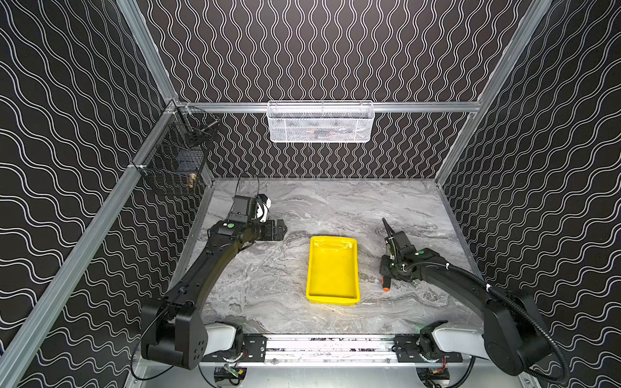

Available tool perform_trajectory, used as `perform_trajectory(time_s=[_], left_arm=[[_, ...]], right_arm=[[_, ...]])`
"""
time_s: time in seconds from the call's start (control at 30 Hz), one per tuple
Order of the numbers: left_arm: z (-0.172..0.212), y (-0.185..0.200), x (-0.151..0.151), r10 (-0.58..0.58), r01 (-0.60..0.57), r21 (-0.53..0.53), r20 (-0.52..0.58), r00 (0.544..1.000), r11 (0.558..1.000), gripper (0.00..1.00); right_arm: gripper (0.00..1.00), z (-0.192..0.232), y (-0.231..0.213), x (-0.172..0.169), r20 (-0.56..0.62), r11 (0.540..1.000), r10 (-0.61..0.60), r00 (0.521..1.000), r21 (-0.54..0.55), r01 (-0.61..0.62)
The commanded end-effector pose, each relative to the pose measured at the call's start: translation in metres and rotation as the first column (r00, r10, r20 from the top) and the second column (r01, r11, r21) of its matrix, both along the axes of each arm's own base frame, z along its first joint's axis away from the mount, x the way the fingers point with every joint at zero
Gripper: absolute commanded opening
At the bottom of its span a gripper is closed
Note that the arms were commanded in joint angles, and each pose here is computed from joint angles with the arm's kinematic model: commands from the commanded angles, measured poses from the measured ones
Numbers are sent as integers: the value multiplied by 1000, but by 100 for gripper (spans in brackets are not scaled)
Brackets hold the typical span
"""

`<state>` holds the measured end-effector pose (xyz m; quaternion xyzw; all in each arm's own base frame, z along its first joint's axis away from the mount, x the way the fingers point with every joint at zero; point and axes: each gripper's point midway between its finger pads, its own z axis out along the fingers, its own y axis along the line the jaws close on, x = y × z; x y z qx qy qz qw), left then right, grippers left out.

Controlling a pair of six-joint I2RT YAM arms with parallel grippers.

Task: Put the screwdriver in the bin
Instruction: 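Lift the screwdriver with the right gripper off the table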

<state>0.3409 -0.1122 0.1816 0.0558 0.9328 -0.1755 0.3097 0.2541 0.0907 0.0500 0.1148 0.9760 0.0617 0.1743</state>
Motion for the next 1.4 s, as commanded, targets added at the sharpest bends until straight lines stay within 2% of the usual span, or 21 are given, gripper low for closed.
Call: perform_trajectory(time_s=[0.0,0.57,0.8,1.13,1.2,1.37], left_arm=[[2,0,-1,-10,10,9,7,1000,1000,99],[10,-5,0,-36,36,-18,22,999,999,99],[11,-7,-2,-40,41,-25,24,999,999,99],[12,-6,-1,-38,38,-24,29,999,999,99],[13,-6,0,-39,40,-24,31,999,999,99],[16,-7,2,-41,43,-41,36,998,998,99]], right_arm=[[10,4,-4,-4,-21,1000,20,1000,6,-19],[11,61,-14,5,61,996,82,995,-41,-80],[10,79,-5,7,85,993,116,990,-16,-115],[10,109,28,15,152,981,184,971,27,-190],[10,124,40,22,187,976,200,962,44,-212],[9,126,74,25,204,956,275,940,49,-290]])
